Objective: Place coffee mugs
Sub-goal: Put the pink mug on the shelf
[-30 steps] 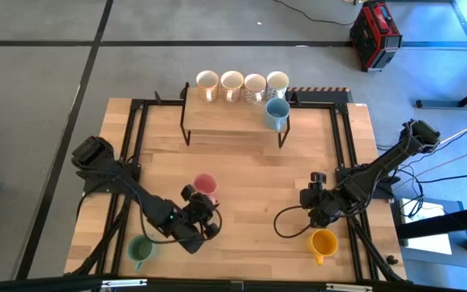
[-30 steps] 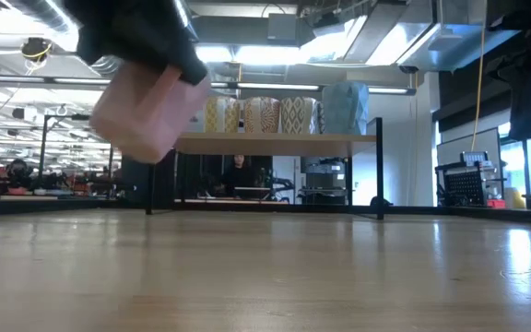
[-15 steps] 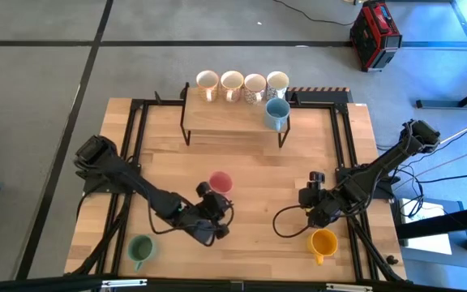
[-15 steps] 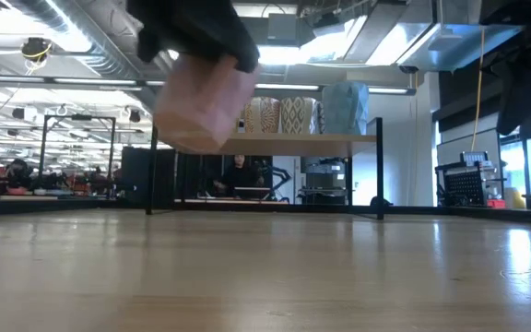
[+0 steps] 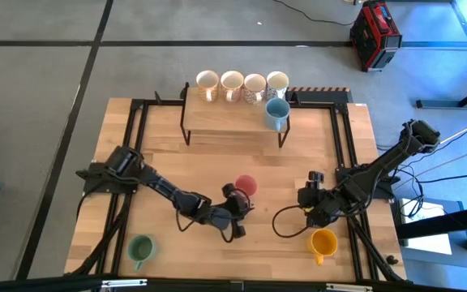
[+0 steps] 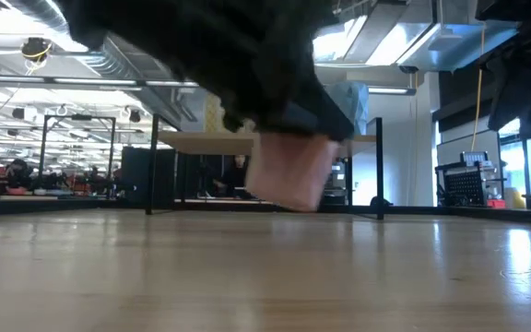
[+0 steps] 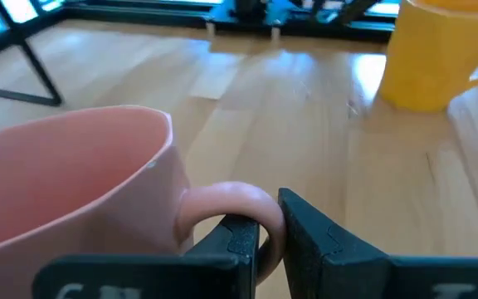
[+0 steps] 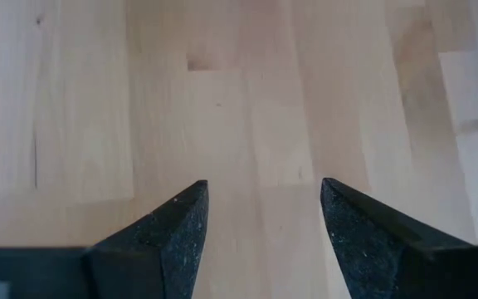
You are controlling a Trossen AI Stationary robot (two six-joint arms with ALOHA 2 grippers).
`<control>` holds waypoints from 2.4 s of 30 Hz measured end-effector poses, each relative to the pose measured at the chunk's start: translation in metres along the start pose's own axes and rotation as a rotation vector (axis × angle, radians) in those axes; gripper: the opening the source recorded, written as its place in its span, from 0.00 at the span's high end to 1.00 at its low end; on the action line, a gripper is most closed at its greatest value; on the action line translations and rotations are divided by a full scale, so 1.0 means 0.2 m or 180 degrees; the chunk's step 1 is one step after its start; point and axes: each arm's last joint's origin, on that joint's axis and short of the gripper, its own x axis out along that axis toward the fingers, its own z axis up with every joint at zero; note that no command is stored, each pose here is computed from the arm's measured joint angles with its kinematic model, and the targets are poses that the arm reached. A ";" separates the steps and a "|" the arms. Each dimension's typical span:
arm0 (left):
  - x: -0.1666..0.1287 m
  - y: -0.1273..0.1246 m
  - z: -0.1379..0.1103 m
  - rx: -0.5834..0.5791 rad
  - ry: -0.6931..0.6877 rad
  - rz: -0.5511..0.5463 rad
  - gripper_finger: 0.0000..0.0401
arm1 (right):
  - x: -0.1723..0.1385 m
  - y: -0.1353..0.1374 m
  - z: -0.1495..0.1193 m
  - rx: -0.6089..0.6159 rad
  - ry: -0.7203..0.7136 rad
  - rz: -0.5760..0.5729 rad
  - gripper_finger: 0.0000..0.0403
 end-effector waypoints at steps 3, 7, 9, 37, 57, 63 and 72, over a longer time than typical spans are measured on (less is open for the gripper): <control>0.05 0.02 -0.05 0.0081 0.0073 -0.0025 0.93 | 0.00 0.00 0.01 0.0030 -0.0031 0.0025 0.45; 0.08 0.03 -0.06 0.0193 0.0123 -0.0129 0.93 | 0.00 0.00 0.00 0.0055 -0.0015 0.0044 0.45; 0.08 0.04 -0.06 0.0286 0.0150 -0.0245 0.93 | 0.00 0.00 0.00 0.0114 -0.0014 0.0044 0.45; -0.05 0.06 -0.08 0.0101 0.0933 -0.0069 0.69 | 0.00 0.00 0.01 0.0293 -0.0076 -0.0016 0.45; -0.11 0.09 -0.03 -0.1088 0.0794 0.0465 0.68 | 0.00 0.00 0.02 0.0313 -0.0210 -0.0082 0.45; -0.11 0.10 -0.03 -0.1140 0.0731 0.0566 0.72 | 0.00 0.01 0.02 0.0320 -0.0228 -0.0064 0.45; -0.10 0.13 -0.04 -0.0979 0.0838 0.0668 0.91 | 0.00 0.01 0.02 0.0304 -0.0226 -0.0067 0.45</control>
